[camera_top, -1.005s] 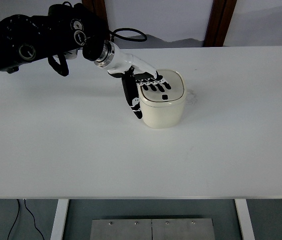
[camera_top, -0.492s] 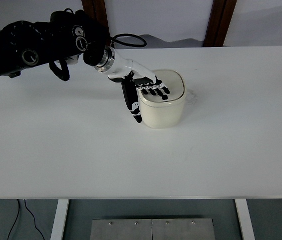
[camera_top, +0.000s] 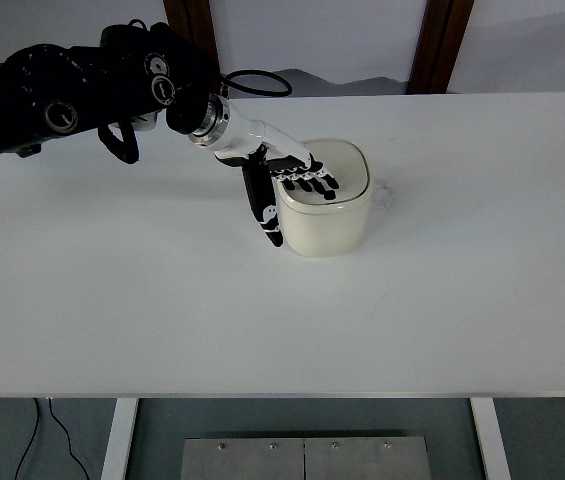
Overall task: Open trash can
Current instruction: 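Press down on the lid button with the left hand fingers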
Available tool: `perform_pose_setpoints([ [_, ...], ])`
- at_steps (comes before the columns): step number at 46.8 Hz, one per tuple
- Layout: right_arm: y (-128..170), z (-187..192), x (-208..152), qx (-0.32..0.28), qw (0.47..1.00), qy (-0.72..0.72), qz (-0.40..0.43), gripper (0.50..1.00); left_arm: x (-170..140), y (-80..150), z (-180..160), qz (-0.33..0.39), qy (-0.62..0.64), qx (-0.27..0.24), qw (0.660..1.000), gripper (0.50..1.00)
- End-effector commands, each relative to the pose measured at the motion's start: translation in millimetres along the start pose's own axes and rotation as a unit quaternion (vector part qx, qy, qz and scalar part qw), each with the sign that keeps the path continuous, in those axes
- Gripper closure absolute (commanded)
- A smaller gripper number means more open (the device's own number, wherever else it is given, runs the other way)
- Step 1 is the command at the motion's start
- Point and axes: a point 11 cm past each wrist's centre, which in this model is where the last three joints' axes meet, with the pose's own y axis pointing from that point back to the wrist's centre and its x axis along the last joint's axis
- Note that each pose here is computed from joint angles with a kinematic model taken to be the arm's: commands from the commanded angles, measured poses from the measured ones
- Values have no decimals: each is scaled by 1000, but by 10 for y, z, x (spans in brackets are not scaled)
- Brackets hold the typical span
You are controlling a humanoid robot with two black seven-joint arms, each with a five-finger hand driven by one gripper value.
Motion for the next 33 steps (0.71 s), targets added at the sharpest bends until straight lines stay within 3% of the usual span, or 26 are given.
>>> perform_pose_setpoints([
  [1,0,0,0,0,1000,0,0,509,0,0,2,0,0,-1,1000,500],
  [33,0,0,0,0,1000,0,0,509,-53,-62,9,-8,0,-2,1000,500],
])
